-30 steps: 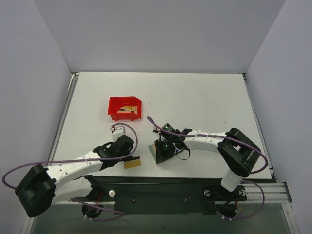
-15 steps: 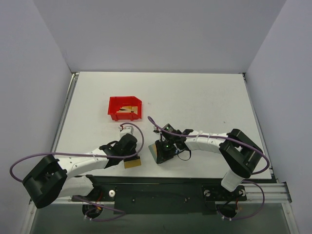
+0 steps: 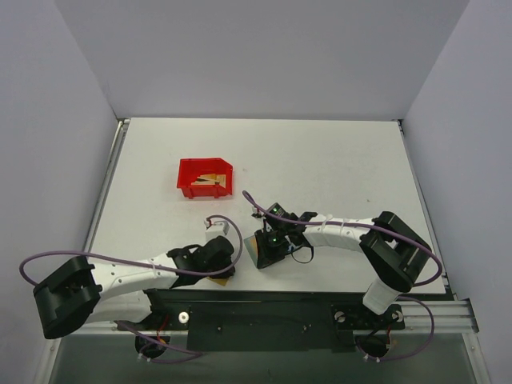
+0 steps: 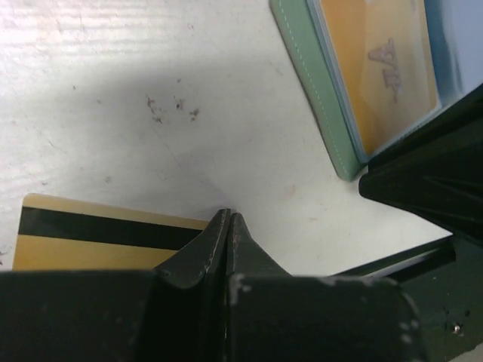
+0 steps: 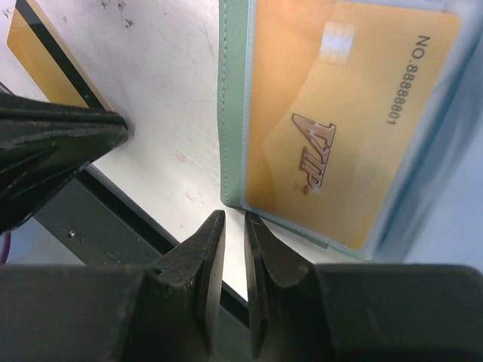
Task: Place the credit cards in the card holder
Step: Move the credit card to the corner of the board.
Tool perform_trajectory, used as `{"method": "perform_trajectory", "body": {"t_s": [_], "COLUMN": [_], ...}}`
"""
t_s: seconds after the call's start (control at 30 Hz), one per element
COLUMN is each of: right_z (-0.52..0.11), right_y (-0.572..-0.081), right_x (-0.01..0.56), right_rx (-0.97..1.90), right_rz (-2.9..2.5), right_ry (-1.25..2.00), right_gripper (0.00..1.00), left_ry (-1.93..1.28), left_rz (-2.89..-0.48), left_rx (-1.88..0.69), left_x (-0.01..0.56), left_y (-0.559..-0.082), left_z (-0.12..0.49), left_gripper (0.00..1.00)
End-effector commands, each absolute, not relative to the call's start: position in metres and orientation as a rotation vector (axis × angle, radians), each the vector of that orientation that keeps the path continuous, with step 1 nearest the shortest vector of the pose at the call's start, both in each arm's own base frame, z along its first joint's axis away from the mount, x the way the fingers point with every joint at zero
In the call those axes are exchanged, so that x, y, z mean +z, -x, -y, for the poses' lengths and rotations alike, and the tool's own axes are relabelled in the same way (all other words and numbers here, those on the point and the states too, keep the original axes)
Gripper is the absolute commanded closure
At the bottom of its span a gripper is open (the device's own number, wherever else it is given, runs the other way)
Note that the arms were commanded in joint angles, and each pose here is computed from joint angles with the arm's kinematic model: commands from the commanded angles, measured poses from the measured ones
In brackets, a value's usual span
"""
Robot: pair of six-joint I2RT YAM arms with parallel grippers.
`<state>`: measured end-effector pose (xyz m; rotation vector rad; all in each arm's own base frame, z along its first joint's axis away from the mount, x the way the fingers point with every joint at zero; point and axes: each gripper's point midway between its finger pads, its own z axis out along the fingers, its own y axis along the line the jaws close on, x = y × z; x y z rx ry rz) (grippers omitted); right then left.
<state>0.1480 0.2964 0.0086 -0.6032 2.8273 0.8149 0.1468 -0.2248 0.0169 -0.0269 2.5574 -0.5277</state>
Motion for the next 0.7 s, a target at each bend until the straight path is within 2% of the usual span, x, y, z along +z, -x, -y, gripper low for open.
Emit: {"method": "perform_trajectory", "body": {"t_s": [0.0, 0.27, 0.5, 0.67], "right_z": [-0.296, -0.296, -0.299, -0.298], "right_y": [-0.152, -0.151, -0.152, -0.154], "right_x": [0.021, 0.019, 0.021, 0.021], "right_rx": [0.824, 0.821, 0.832, 0.823], "right_rz": [-2.793, -2.797, -2.792, -2.788], "right_ry": [0.592, 0.601, 0.599, 0.6], "right_gripper": [0.87, 0.87, 0.87, 0.87], "left_ry": [0.074, 0.159, 0.096, 0.054], "left_rz": [-2.688, -2.672, -2.371, -2.273], "left_rx": [-0.381, -0.361, -0.669, -0.656], "left_x": [-0.007, -0.002, 0.081, 0.11], "left_y": [-0.113, -0.103, -0.143, -0.166], "left_z": [0.191, 0.171, 0.217, 0.226], "left_gripper": [1.0, 1.0, 1.0, 1.0]}}
